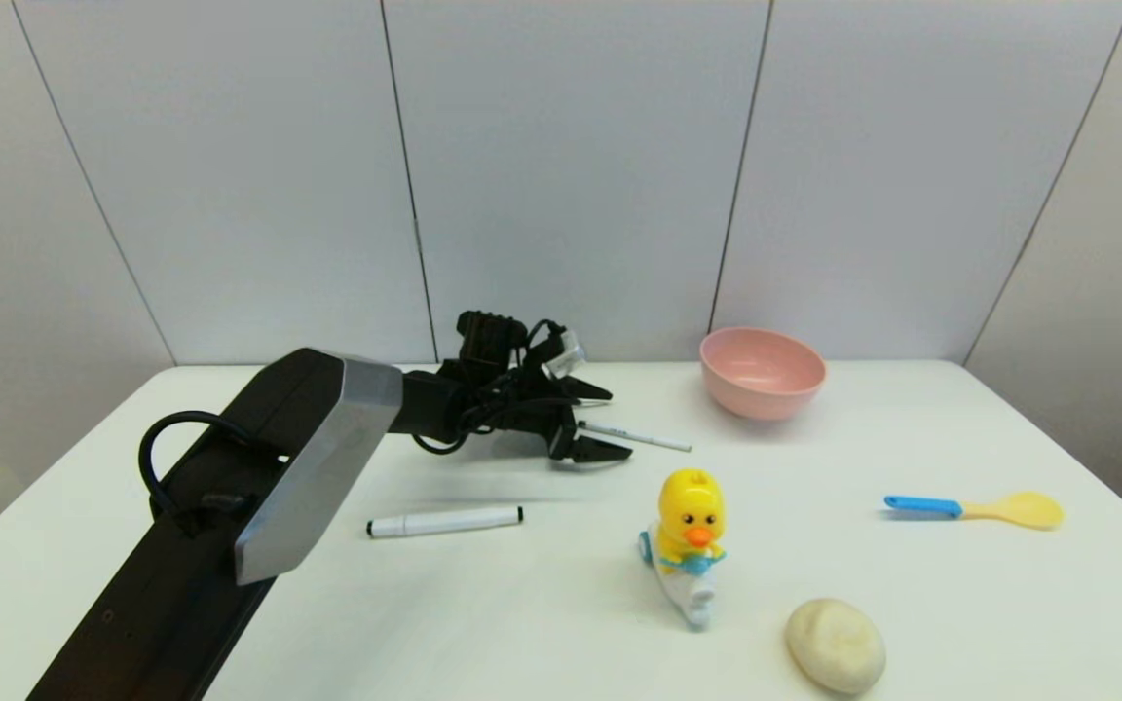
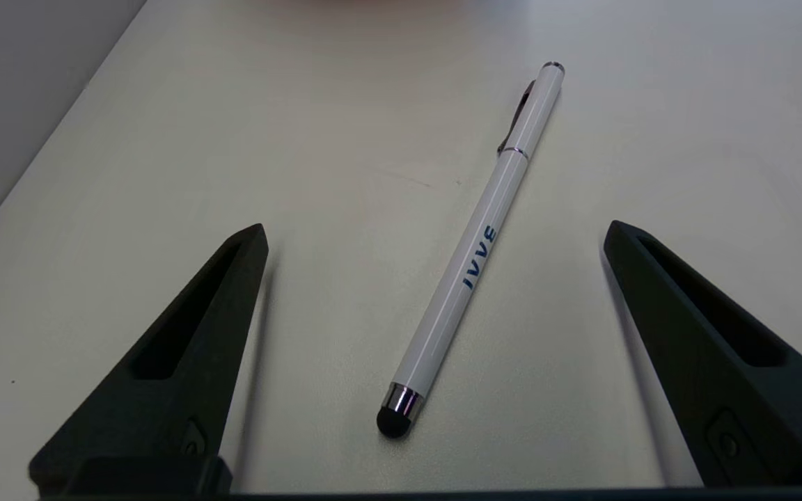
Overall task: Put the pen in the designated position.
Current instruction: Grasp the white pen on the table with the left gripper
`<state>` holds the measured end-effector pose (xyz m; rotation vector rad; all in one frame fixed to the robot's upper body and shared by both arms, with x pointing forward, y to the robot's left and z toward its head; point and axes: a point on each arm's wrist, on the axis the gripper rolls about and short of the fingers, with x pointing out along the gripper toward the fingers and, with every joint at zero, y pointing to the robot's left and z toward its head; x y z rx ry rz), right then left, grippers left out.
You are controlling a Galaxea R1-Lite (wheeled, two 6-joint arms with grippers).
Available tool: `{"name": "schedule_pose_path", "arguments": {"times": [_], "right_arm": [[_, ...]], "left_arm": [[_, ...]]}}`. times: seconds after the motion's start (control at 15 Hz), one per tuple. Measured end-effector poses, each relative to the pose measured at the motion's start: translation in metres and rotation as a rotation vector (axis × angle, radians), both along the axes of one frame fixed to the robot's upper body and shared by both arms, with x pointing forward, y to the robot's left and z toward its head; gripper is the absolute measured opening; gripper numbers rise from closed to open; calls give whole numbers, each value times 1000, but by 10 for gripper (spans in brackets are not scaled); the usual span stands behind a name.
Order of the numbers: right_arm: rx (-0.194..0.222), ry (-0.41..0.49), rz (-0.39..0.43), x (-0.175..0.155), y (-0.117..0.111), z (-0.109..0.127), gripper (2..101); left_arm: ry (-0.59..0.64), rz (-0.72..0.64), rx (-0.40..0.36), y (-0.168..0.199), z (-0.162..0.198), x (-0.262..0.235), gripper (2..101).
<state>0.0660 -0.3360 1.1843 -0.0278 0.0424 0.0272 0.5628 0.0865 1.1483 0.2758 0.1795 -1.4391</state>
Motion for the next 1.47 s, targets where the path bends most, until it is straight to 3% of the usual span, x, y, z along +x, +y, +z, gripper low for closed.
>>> {"name": "schedule_pose_path", "arguments": {"times": [1.47], "right_arm": [[0,0,0,0,0,0,980]], "left_arm": [[58,1,27,0,-2,-4,979]]}}
